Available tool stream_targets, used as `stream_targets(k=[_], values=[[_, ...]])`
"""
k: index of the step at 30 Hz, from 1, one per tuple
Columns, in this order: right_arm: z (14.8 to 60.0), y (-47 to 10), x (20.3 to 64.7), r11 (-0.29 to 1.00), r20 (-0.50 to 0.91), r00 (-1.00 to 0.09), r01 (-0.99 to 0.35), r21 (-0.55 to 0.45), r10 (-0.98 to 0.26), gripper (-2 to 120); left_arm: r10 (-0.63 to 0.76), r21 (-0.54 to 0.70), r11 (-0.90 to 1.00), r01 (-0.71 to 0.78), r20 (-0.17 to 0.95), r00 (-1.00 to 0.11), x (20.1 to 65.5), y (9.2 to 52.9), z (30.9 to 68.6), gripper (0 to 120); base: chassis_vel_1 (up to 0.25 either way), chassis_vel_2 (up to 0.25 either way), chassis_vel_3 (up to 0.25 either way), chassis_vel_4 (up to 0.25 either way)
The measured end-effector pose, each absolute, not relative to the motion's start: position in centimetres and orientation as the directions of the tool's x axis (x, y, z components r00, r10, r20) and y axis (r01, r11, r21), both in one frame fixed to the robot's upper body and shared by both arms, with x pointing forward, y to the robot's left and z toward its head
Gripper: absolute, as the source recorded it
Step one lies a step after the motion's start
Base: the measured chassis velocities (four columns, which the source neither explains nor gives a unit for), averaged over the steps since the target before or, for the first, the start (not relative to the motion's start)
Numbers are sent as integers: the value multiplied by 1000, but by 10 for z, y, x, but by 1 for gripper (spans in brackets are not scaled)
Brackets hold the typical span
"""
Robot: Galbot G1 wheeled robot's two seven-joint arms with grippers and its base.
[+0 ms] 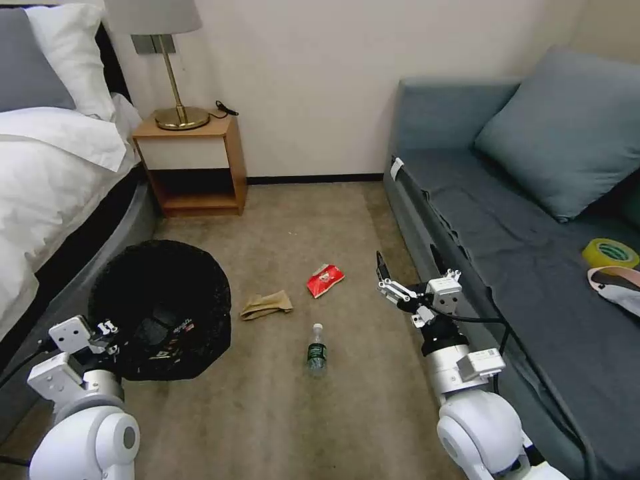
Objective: Pick up the trash bin, then pick up the garbage on the floor and place it into the trash bin.
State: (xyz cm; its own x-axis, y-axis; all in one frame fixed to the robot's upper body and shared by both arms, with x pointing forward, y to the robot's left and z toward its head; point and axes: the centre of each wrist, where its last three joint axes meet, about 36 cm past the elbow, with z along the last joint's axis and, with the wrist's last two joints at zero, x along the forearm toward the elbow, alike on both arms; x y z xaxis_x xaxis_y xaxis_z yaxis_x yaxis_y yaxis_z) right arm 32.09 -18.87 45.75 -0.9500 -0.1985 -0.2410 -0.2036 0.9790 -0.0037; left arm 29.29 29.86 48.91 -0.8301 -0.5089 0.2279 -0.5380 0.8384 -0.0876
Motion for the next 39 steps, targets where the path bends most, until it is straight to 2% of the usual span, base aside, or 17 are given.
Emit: stream_targets(k=[7,21,28,39], values=[[455,-188,321,977,-229,-951,-215,1,-209,100,-510,-90,837,-539,224,-830,292,299,491,2,-82,63,67,-64],[462,-190,342,943,-135,-942,-322,88,-309,100,-497,-77,849,-523,221,-839,289,292,499,2,-9,9,7,-10],[472,-182,374,946,-16,-950,-313,85,-313,100,-503,-70,846,-528,219,-836,289,294,499,2,0,0,0,0],[470,-160,421,940,215,-917,-312,141,-336,100,-521,-77,834,-546,212,-827,285,301,502,2,0,0,0,0]])
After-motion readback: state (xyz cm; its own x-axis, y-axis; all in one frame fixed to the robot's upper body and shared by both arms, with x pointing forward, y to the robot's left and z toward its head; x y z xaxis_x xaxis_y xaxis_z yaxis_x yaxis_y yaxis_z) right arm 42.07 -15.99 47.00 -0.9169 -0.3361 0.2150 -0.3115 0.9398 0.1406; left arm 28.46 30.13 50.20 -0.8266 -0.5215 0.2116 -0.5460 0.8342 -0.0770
